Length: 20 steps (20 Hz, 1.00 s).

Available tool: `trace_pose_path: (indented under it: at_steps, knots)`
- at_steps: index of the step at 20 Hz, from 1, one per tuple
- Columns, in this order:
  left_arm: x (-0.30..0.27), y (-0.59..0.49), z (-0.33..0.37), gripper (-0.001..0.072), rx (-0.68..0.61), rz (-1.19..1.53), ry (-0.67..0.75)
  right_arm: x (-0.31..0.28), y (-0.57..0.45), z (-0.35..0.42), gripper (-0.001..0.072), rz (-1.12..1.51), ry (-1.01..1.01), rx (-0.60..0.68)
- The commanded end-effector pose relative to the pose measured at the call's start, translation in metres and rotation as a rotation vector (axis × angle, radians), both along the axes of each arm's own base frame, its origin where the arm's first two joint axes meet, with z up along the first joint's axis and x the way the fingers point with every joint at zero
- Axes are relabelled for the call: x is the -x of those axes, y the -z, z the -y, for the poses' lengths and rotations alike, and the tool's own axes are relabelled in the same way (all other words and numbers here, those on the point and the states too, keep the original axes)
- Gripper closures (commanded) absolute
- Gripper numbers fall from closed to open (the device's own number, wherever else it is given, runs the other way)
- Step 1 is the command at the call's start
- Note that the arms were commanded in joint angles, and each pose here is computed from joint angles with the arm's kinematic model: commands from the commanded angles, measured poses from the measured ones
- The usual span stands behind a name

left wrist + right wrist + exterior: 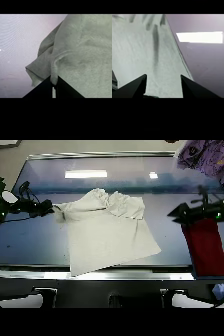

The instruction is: Fold the clothes and pants, and hang the long-sleeved shirts on hangers.

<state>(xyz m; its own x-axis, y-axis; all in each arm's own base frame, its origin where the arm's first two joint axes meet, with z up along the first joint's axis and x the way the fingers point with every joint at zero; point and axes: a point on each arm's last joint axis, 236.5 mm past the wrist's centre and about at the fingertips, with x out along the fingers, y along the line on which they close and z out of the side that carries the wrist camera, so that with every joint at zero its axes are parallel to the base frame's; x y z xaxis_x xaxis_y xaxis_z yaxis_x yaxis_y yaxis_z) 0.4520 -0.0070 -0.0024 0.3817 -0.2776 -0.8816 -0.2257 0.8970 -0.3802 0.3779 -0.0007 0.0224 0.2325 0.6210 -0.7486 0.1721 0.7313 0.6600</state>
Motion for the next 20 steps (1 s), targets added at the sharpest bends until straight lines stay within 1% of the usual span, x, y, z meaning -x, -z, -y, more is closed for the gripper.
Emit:
trace_pose_path:
  at_steps: [1,5,9,15,20]
  knots:
    - [0.005,0.002,0.002,0.0688,0.006,-0.022,0.008,0.061,0.051,-0.002,0.0212,-0.134,0.035,-0.027]
    - [0.008,0.002,0.003,0.0689,0.008,-0.032,0.012,0.096,0.090,-0.009,0.0212,-0.233,0.034,-0.018]
    - [0.010,0.003,0.004,0.0689,0.011,-0.041,0.016,0.104,0.105,-0.013,0.0212,-0.244,0.047,-0.016]
    - [0.010,0.003,0.004,0.0689,0.011,-0.042,0.016,0.130,0.121,-0.037,0.0215,-0.300,0.054,-0.096]
    - [0.010,0.003,0.004,0.0688,0.011,-0.042,0.017,0.099,0.124,-0.037,0.0234,-0.190,0.154,-0.112]
